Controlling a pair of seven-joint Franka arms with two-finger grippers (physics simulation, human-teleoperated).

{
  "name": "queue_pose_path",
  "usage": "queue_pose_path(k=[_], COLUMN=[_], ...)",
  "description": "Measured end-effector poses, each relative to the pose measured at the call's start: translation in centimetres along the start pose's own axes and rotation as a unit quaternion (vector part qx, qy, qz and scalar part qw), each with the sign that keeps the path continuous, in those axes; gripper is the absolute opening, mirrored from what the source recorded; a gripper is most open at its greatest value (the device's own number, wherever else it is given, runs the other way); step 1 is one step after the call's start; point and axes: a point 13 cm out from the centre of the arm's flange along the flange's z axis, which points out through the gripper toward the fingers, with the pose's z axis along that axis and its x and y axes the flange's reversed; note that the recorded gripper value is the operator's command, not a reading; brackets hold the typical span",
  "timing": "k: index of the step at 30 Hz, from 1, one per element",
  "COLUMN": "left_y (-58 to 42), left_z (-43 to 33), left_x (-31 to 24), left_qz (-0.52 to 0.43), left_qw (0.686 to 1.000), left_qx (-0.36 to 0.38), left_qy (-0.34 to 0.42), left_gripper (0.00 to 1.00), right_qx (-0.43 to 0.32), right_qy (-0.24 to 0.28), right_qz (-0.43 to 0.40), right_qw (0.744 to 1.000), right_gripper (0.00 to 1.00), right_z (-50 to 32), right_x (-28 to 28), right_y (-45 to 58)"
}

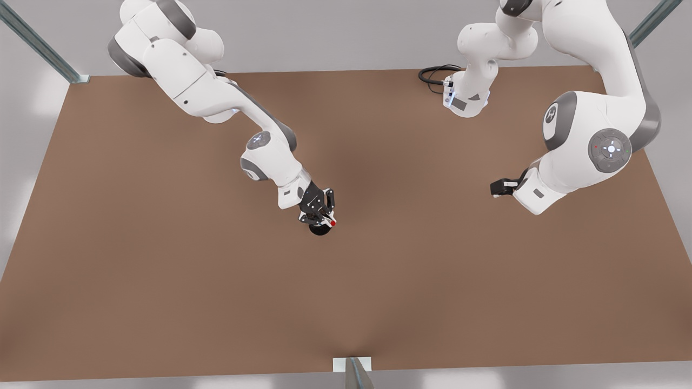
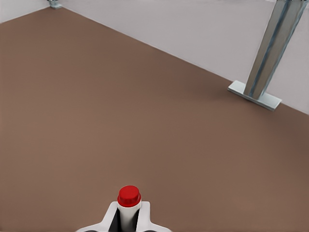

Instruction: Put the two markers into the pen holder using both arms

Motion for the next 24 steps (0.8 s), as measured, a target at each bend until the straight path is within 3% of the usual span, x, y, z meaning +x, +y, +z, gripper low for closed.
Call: queue_pose_path(k=[13, 14, 15, 16, 17, 24], left_y=[0.1, 0.1, 0.1, 0.0, 0.0, 0.0], left_z=[0.0, 0.0, 0.0, 0.0, 0.0, 0.0], left_x=[-0.1, -0.1, -0.1, -0.1, -0.1, -0.1], left_qz=[0.009, 0.009, 0.01, 0.011, 0.012, 0.014], left_qw=[1.0, 1.0, 1.0, 1.0, 1.0, 1.0], left_qx=[0.0, 0.0, 0.0, 0.0, 0.0, 0.001], left_qy=[-0.001, -0.001, -0.001, -0.001, -0.001, -0.001], left_gripper=[1.0, 1.0, 1.0, 1.0, 1.0, 1.0], right_qx=[0.001, 0.001, 0.001, 0.001, 0.0, 0.003], right_qy=[0.005, 0.005, 0.005, 0.005, 0.004, -0.002], right_qz=[0.0, 0.0, 0.001, 0.001, 0.001, 0.003], right_qw=[1.0, 1.0, 1.0, 1.0, 1.0, 1.0], right_gripper=[0.32, 0.48, 0.77, 0.93, 0.98, 1.0], right_z=[-0.1, -0.1, -0.1, -0.2, -0.2, -0.4], right_x=[1.5, 1.6, 1.7, 1.7, 1.7, 1.1], right_y=[-0.4, -0.4, -0.5, -0.5, -0.5, -0.9])
